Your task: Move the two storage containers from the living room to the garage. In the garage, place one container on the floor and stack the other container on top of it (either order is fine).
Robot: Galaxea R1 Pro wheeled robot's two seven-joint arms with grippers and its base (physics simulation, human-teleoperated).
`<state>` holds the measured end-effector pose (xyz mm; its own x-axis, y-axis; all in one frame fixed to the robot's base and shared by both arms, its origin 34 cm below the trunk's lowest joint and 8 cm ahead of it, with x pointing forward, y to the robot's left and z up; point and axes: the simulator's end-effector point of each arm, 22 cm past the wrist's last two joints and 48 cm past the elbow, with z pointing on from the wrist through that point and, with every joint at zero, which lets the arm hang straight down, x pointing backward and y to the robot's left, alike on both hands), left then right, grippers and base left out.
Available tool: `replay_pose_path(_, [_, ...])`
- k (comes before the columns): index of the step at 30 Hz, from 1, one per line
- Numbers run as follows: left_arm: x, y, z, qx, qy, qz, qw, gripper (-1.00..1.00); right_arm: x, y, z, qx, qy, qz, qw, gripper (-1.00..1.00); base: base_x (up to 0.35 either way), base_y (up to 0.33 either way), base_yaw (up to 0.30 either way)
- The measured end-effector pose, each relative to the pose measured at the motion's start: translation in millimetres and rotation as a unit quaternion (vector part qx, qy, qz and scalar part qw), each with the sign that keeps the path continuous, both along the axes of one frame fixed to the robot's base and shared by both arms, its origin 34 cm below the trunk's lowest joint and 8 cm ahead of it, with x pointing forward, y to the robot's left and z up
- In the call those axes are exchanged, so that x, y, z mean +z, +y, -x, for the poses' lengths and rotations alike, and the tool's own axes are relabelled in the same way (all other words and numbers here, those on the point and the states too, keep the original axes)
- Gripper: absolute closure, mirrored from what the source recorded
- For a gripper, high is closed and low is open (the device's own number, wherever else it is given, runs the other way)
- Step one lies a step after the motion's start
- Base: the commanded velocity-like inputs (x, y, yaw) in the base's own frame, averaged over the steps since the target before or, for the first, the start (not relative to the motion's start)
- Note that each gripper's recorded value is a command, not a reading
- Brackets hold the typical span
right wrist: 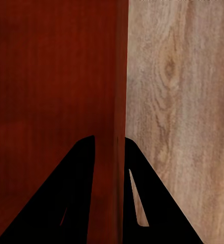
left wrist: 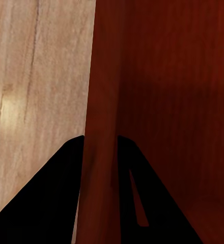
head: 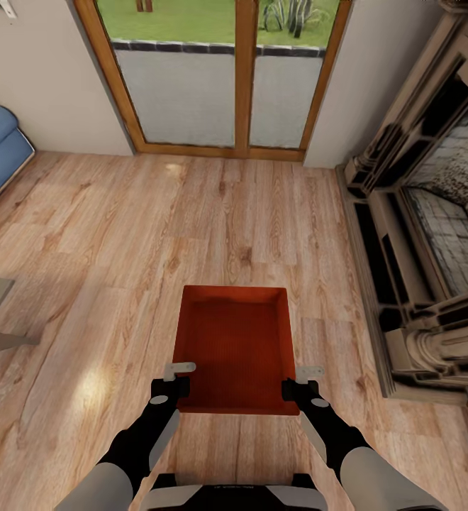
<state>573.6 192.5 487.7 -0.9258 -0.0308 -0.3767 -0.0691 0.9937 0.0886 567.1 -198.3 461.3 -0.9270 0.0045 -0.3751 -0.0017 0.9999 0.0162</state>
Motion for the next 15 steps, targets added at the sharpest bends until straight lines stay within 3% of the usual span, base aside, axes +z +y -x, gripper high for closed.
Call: replay_pose_path(15, [20,0,2,0.000,0.000,0.000,1.0000,1.00,20,0,2,0.000,0.000,0.000,1.0000,1.00,0.000,0.000,0.000])
